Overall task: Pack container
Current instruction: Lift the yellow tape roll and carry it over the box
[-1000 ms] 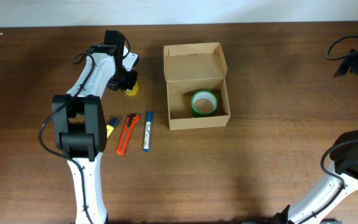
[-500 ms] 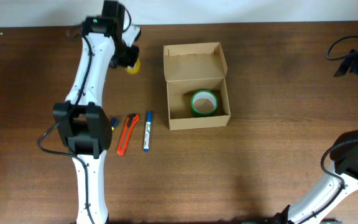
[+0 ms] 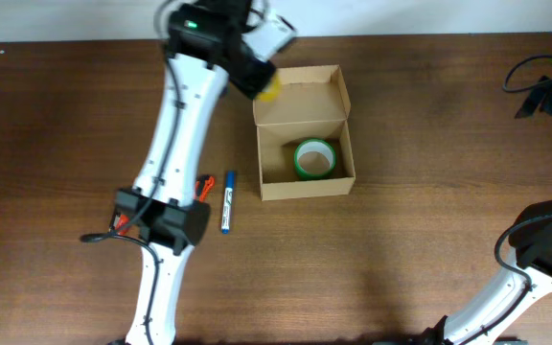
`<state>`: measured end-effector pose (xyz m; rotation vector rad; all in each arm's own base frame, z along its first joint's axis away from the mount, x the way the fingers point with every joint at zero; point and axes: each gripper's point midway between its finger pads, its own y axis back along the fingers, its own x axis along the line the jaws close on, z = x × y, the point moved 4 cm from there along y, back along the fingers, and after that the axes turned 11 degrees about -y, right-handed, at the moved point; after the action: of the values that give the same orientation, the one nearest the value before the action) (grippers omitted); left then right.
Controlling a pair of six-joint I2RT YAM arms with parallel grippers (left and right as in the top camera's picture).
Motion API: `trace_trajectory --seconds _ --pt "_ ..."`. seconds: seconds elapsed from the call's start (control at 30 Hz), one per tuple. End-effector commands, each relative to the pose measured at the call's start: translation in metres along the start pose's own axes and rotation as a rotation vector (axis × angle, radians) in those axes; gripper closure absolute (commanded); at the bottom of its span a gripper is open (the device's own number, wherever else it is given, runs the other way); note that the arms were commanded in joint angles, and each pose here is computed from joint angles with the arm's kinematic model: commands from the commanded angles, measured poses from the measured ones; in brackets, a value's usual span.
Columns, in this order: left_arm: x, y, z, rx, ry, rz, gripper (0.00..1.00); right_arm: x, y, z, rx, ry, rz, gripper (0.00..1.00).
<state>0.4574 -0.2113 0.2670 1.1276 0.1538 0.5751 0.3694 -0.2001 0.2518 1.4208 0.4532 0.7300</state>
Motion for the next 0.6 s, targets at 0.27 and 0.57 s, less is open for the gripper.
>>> trace_trajectory --seconds 0.27,0.57 --pt "-0.080 -0.004 0.029 0.032 -0.209 -0.087 0.98 0.003 0.012 -0.004 -0.024 0.014 0.021 0.00" --pt "-0.098 -0.071 -0.007 0.221 -0.232 -0.142 0.99 0.004 0.012 -0.004 -0.024 0.014 0.021 0.01"
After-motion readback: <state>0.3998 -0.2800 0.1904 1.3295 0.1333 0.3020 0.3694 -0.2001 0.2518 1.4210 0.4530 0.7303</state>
